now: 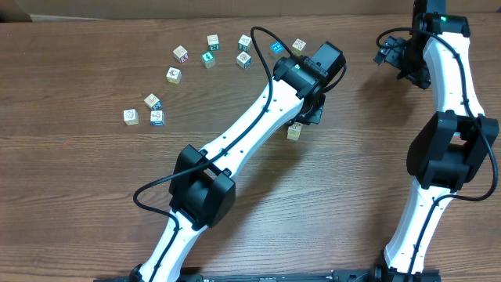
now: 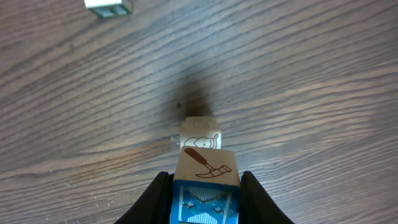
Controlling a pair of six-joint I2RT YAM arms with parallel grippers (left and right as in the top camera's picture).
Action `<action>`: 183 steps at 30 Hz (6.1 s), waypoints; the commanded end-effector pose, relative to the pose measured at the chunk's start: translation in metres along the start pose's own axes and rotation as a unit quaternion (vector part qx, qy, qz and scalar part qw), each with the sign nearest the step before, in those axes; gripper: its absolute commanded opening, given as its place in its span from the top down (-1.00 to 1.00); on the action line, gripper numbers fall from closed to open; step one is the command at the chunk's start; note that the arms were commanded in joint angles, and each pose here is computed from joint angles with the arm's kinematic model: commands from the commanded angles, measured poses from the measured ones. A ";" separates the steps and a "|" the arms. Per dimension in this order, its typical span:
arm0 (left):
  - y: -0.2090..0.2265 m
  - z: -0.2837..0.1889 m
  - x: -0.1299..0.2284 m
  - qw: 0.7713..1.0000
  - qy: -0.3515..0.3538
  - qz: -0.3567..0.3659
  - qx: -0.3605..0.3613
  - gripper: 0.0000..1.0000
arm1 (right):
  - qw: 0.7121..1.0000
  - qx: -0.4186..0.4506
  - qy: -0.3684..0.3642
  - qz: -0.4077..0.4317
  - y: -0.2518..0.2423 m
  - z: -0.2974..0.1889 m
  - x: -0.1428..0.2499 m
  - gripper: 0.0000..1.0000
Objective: Form a tower
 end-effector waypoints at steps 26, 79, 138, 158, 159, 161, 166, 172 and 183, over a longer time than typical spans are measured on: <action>-0.001 0.035 0.007 1.000 0.004 -0.011 -0.021 0.53 | 1.000 -0.004 -0.017 0.006 -0.002 -0.012 -0.005 -1.00; 0.300 0.014 -0.053 0.943 0.050 -0.307 -0.117 -0.99 | 1.000 -0.004 -0.017 0.006 -0.002 -0.012 -0.005 -1.00; 0.358 0.008 -0.048 0.922 0.038 -0.365 -0.125 -0.99 | 1.000 -0.004 -0.017 0.006 -0.002 -0.012 -0.005 -1.00; 0.359 0.008 -0.048 0.921 0.038 -0.366 -0.126 -0.99 | 1.000 -0.004 -0.017 0.006 -0.002 -0.012 -0.005 -1.00; 0.361 0.008 -0.047 0.920 0.038 -0.368 -0.126 -0.99 | 1.000 -0.004 -0.017 0.006 -0.002 -0.012 -0.005 -1.00; 0.367 0.007 -0.046 0.918 0.037 -0.374 -0.127 -0.99 | 1.000 -0.004 -0.017 0.006 -0.002 -0.012 -0.005 -1.00; 0.402 0.002 -0.037 0.903 0.036 -0.408 -0.134 -0.99 | 1.000 -0.003 -0.017 0.006 -0.002 -0.012 -0.005 -1.00; 0.423 -0.002 -0.030 0.892 0.035 -0.429 -0.138 -0.99 | 1.000 -0.004 -0.017 0.006 -0.002 -0.012 -0.005 -1.00; 0.423 -0.001 -0.030 0.892 0.035 -0.429 -0.138 -0.99 | 1.000 -0.004 -0.017 0.006 -0.002 -0.012 -0.005 -1.00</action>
Point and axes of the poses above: each gripper's point midway between its finger pads, its own z axis out along the fingers, its own y axis along the line the jaws close on, x = y × z, the point moved 10 cm from there along -z, back along the fingers, and after that the axes turned 5 degrees about -z, right-handed, at the moved point
